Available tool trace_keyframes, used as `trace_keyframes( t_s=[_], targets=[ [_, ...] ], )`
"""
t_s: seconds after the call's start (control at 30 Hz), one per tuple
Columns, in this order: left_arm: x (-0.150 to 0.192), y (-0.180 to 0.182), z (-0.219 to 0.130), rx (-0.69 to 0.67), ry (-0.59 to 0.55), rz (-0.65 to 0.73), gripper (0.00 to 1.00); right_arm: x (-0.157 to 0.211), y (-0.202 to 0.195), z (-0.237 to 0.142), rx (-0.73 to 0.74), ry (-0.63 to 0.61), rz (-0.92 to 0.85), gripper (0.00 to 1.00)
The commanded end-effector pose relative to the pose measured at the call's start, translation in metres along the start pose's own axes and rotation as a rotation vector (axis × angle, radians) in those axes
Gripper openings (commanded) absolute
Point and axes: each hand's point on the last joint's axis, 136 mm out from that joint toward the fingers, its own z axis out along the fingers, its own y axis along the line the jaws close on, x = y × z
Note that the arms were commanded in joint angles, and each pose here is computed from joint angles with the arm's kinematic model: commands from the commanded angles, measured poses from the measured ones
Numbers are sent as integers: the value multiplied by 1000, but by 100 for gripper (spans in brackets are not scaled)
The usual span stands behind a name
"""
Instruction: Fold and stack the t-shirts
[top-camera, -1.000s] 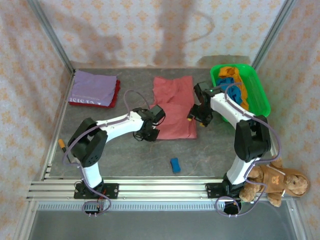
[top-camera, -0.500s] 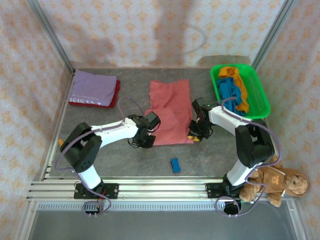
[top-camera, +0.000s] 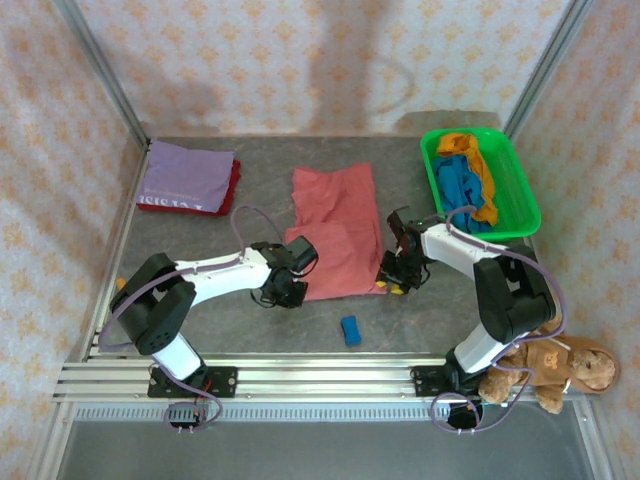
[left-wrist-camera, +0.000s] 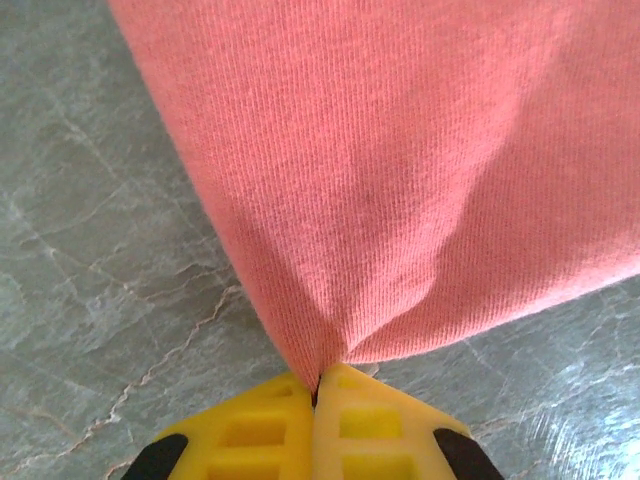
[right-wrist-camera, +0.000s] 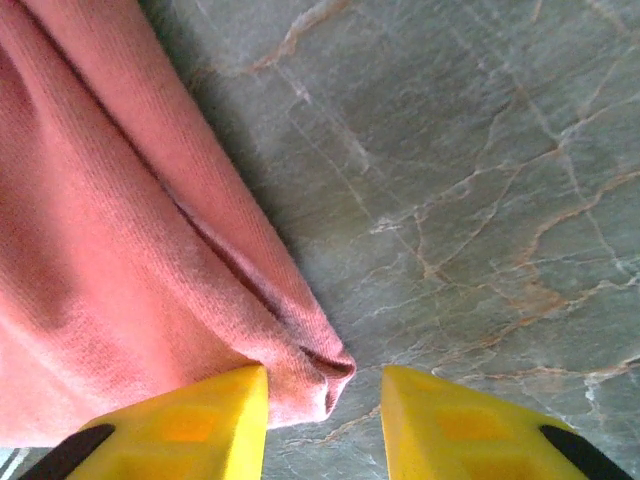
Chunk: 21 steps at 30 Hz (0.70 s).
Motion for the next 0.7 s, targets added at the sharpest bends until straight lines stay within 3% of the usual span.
trace_keyframes(
  t_s=[0.0, 0.17, 0.3, 0.67],
  targets=[
    [4, 2, -7, -4, -11, -11, 0, 0, 3, 2, -28, -11, 2, 30],
    [5, 3, -7, 2, -16, -19, 0, 3, 11, 6, -90, 6, 23, 21],
    [7, 8, -7, -19, -18, -18, 0, 5, -3, 3, -30, -18, 27, 0],
    [21, 18, -2, -46, 18, -19, 0, 24, -45, 0, 133, -9, 84, 0]
  ],
)
